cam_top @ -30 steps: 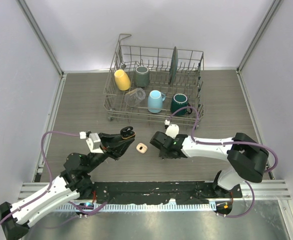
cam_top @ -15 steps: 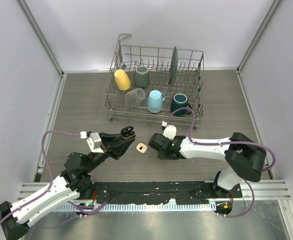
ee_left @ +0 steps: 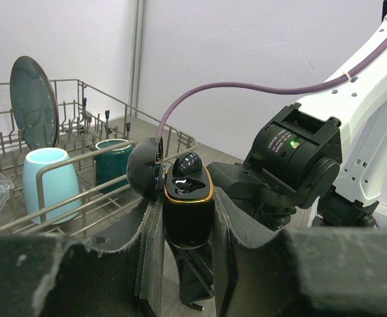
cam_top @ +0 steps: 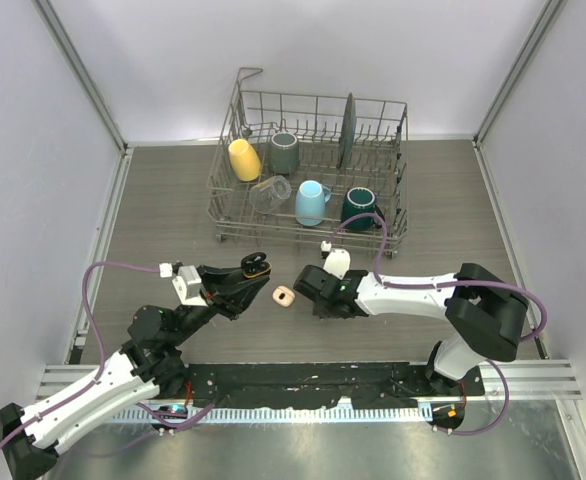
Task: Insert the wireless bluetooth earbuds into the charging case
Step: Pick up the earbud from the center of the board.
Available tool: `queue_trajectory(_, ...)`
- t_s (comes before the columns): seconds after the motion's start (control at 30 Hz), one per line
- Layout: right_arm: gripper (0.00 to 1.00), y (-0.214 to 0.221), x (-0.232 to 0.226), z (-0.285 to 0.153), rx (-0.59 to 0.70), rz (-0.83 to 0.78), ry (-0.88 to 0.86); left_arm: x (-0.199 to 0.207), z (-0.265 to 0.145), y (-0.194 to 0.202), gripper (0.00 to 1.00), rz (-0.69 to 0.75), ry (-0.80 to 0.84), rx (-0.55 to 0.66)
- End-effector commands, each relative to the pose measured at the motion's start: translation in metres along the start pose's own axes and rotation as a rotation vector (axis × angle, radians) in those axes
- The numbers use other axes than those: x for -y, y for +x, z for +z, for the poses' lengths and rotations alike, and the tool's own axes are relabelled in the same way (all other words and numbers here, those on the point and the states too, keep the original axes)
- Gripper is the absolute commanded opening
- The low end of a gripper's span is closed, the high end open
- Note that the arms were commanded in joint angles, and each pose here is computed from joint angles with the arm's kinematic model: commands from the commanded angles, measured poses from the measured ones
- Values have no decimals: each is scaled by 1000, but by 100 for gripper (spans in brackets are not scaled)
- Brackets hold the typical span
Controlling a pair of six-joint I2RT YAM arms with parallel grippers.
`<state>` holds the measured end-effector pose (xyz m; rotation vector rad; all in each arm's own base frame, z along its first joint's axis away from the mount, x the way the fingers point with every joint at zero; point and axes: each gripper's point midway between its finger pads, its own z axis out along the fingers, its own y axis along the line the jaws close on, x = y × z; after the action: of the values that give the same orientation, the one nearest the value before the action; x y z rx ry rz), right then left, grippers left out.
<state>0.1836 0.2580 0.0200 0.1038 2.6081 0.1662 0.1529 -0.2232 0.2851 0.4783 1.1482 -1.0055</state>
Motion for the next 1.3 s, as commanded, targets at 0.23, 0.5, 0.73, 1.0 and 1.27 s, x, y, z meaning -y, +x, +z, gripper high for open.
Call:
queue_trajectory(0.23, 30, 5, 6, 7, -9, -29, 40, 0, 0, -16, 0, 8, -2, 63)
queue_trajectory(0.5, 32, 5, 6, 7, -11, -35, 44, 0, 0, -17, 0, 8, -4, 64)
queue_trajectory(0.73, 32, 5, 7, 9, -8, -35, 50, 0, 0, -16, 0, 9, -4, 63)
queue_trajectory(1.0, 32, 3, 6, 7, -3, -43, 48, 1, 0, -15, 0, 5, -1, 59)
queue_trajectory(1.27, 35, 3, 4, 10, -9, -56, 56, 0, 1, -14, 0, 6, -3, 53)
